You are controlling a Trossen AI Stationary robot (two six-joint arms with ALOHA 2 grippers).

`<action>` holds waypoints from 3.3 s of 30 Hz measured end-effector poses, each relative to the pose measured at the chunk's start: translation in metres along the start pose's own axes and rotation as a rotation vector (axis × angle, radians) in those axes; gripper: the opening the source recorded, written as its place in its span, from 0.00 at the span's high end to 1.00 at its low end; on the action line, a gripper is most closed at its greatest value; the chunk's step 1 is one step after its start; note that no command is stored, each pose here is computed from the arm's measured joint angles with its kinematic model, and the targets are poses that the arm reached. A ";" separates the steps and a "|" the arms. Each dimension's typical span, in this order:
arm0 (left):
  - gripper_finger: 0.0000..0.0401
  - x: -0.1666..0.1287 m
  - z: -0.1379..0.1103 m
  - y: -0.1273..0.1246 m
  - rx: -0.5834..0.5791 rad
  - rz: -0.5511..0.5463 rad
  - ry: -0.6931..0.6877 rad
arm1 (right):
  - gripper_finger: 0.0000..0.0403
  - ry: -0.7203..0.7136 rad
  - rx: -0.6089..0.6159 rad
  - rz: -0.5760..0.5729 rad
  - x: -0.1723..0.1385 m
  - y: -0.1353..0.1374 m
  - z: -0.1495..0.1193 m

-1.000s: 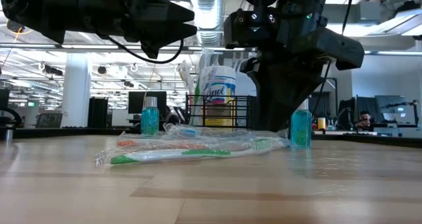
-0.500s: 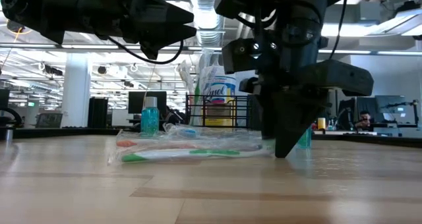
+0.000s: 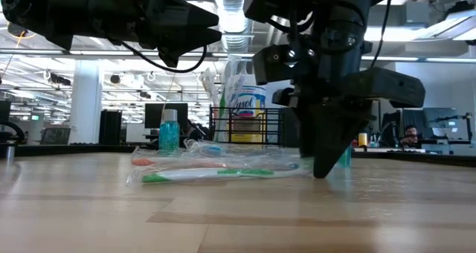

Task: Pick & Place toothbrushing station
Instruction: Put the green toothbrush into the black wire organizer

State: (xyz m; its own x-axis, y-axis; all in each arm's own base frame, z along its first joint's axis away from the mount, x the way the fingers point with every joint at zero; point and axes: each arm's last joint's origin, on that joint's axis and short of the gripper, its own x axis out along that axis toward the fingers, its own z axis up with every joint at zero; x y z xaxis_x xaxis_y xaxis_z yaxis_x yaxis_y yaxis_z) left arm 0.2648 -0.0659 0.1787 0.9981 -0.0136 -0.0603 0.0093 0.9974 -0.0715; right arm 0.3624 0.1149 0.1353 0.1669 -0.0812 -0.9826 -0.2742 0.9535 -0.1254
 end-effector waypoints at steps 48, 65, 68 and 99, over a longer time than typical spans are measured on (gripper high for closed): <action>0.60 0.000 0.000 0.000 -0.025 0.000 0.002 | 0.93 0.078 0.014 0.057 -0.005 0.003 -0.003; 0.60 0.000 0.000 0.000 -0.131 0.000 -0.003 | 0.93 0.110 -0.047 -0.087 -0.032 0.013 0.006; 0.60 0.000 0.000 0.001 -0.191 0.001 -0.005 | 0.93 0.111 -0.063 -0.140 -0.041 0.015 0.009; 0.60 0.005 0.003 0.028 -0.928 -0.296 0.172 | 0.93 -0.055 -0.391 -0.789 -0.111 0.048 0.037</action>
State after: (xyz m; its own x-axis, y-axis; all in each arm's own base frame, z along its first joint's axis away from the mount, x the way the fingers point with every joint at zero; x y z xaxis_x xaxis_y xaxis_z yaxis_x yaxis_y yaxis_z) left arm 0.2704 -0.0374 0.1793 0.9401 -0.3368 -0.0525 0.1322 0.5021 -0.8547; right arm 0.3658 0.1807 0.2432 0.4871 -0.6501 -0.5831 -0.3624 0.4570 -0.8123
